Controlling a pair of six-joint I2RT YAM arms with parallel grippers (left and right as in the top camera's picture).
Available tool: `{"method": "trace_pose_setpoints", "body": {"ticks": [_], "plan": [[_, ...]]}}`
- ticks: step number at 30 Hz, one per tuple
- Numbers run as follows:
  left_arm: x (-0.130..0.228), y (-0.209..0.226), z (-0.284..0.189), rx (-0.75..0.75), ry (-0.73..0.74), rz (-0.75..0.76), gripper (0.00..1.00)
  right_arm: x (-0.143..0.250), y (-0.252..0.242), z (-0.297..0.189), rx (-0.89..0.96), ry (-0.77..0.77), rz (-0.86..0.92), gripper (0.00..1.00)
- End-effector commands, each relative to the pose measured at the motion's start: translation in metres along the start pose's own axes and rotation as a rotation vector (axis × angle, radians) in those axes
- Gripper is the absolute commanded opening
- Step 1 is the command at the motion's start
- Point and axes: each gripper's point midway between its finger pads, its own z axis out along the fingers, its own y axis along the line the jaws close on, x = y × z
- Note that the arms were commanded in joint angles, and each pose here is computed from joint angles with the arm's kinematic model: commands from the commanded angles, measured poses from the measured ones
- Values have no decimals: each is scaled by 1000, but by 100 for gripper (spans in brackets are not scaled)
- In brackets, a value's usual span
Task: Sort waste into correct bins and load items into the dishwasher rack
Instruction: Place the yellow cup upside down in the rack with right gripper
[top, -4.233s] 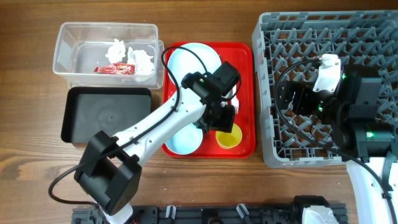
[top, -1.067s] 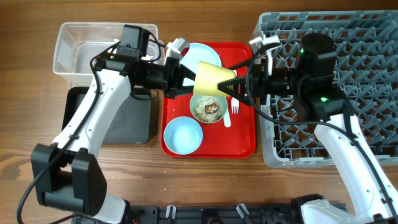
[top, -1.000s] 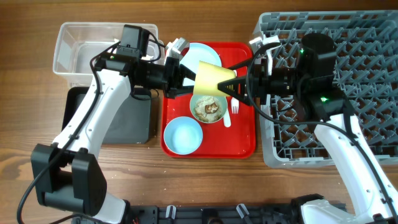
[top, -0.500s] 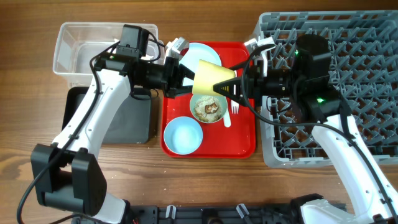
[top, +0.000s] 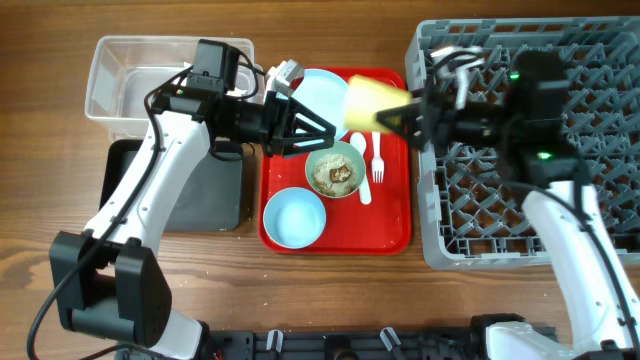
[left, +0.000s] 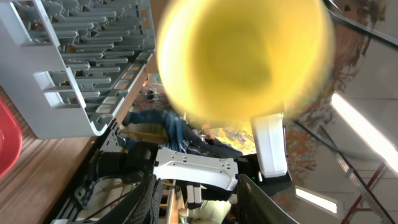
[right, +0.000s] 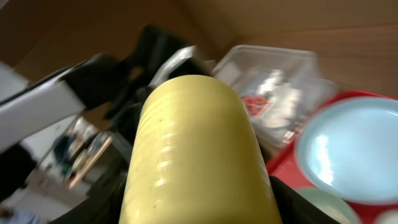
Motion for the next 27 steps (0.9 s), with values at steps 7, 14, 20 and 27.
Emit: {"method": "trace_pose_setpoints", "body": {"ticks": [7, 14, 20, 27], "plan": [[-11, 25, -4, -172, -69, 31, 41, -15, -69, -71, 588, -59, 111, 32], [-30, 74, -24, -482, -185, 28, 39, -46, -65, -127, 1002, -72, 88, 38], [-41, 110, -48, -748, -269, 26, 33, -54, -91, -133, 1143, -12, 113, 38], [-38, 130, -65, -1033, -313, 62, 35, -50, -165, -103, 1162, 118, 209, 37]]}}
